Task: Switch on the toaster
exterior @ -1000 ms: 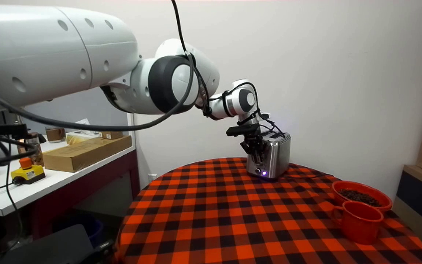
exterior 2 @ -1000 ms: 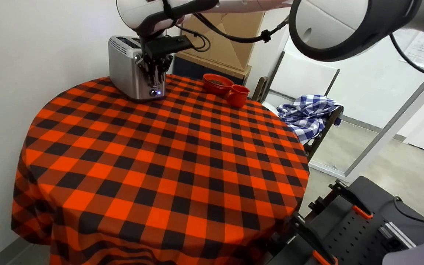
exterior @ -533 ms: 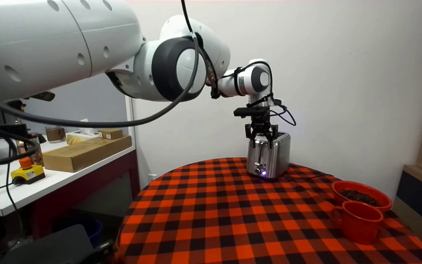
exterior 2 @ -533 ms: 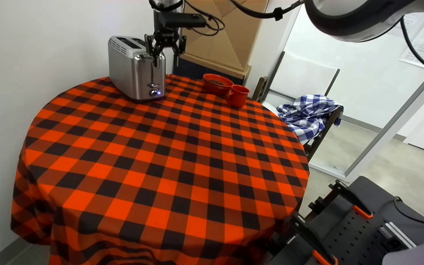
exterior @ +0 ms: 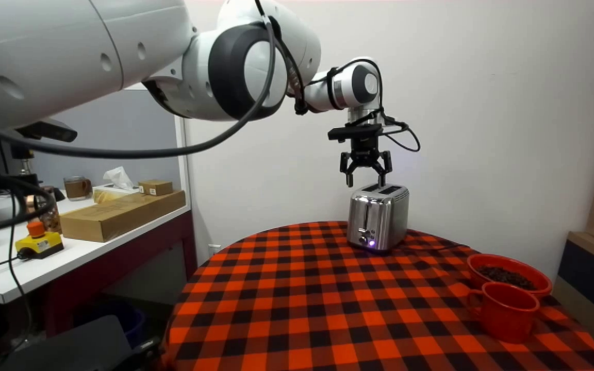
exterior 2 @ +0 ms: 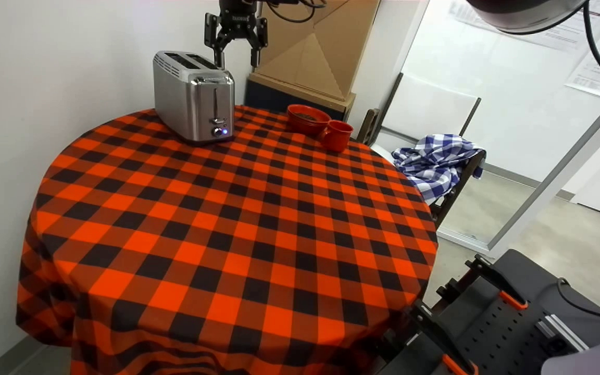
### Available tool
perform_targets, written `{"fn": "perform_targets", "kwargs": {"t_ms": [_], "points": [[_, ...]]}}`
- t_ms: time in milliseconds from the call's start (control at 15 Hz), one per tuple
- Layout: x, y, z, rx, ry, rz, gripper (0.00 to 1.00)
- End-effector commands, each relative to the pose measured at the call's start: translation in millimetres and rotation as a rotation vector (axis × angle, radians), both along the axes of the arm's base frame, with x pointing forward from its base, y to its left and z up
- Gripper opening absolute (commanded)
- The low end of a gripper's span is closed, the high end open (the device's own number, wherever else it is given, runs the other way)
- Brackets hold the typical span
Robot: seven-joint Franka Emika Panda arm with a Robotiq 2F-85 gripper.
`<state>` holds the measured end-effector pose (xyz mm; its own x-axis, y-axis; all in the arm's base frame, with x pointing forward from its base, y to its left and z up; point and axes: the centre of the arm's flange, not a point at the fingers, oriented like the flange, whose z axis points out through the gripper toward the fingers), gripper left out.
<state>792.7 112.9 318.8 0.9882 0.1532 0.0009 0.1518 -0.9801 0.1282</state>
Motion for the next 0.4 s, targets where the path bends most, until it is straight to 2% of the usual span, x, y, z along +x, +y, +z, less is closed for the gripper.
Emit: {"fn": "perform_targets", "kwargs": {"t_ms": [0, 67, 133, 333], "points": [[-50.6, -7.4, 29.2, -0.003, -0.023, 0.124, 1.0], [-52.1, -7.3, 35.2, -0.002, -0.033, 0.159, 1.0], [0.1, 1.6, 25.9, 0.0, -0.023, 0.091, 1.0], [0.0, 1.4, 29.1, 0.0, -0.026, 0.097, 1.0]]}}
